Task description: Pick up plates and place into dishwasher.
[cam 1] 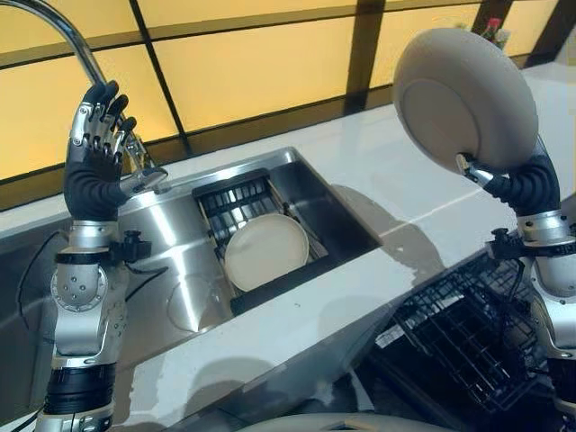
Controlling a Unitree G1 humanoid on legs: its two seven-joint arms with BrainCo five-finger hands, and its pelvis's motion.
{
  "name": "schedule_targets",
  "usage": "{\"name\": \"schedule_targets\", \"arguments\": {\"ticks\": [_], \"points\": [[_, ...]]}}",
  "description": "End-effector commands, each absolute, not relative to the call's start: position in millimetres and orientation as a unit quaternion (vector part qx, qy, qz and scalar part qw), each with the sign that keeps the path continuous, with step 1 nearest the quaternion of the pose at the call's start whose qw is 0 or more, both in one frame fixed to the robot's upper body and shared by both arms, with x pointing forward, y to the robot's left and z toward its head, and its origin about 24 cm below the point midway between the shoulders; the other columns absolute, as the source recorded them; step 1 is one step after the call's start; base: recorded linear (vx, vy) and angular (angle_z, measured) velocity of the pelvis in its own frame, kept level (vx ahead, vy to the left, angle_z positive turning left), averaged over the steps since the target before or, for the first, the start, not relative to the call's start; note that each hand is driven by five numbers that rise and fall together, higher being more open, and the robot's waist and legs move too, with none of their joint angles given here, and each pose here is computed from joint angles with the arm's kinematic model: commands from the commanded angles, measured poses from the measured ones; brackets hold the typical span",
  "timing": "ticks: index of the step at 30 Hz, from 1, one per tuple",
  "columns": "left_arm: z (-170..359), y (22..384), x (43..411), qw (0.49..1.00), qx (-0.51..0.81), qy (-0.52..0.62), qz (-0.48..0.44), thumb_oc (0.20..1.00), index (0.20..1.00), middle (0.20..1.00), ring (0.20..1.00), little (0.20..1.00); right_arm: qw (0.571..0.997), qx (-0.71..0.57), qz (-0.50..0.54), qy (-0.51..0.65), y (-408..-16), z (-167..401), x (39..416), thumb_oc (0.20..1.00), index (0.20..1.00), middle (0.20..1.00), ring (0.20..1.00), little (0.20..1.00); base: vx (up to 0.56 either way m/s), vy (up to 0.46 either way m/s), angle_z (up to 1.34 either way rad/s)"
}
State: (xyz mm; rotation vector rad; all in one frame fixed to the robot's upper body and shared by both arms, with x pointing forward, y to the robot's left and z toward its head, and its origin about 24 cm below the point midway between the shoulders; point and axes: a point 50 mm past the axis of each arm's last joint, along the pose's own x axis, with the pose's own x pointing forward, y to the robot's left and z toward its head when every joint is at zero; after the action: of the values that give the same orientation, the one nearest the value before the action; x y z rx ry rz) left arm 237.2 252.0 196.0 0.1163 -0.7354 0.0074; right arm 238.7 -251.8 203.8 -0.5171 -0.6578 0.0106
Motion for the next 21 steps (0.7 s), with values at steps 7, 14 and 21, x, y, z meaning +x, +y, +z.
{"name": "schedule_targets", "arguments": {"ticks": [7, 14, 21], "points": [[211, 277, 231, 0.924, 0.116, -0.364, 0.028, 1.000, 1.000, 1.000, 1.000, 1.000, 0.905, -0.233, -0.020, -0.354, -266, 219, 228, 0.200, 0.200, 0.200, 0.200, 0.200, -0.13, 0.000, -0.55], [211, 277, 230, 0.922, 0.127, -0.363, 0.034, 1.000, 1.000, 1.000, 1.000, 1.000, 0.907, -0.243, -0.040, -0.341, -268, 209, 223, 0.200, 0.200, 0.200, 0.200, 0.200, -0.17, -0.123, -0.44], [211, 290, 228, 0.927, 0.123, -0.349, 0.063, 1.000, 1.000, 1.000, 1.000, 1.000, 0.915, -0.255, -0.066, -0.306, -277, 202, 226, 0.200, 0.200, 0.200, 0.200, 0.200, -0.02, -0.216, -0.18]]}}
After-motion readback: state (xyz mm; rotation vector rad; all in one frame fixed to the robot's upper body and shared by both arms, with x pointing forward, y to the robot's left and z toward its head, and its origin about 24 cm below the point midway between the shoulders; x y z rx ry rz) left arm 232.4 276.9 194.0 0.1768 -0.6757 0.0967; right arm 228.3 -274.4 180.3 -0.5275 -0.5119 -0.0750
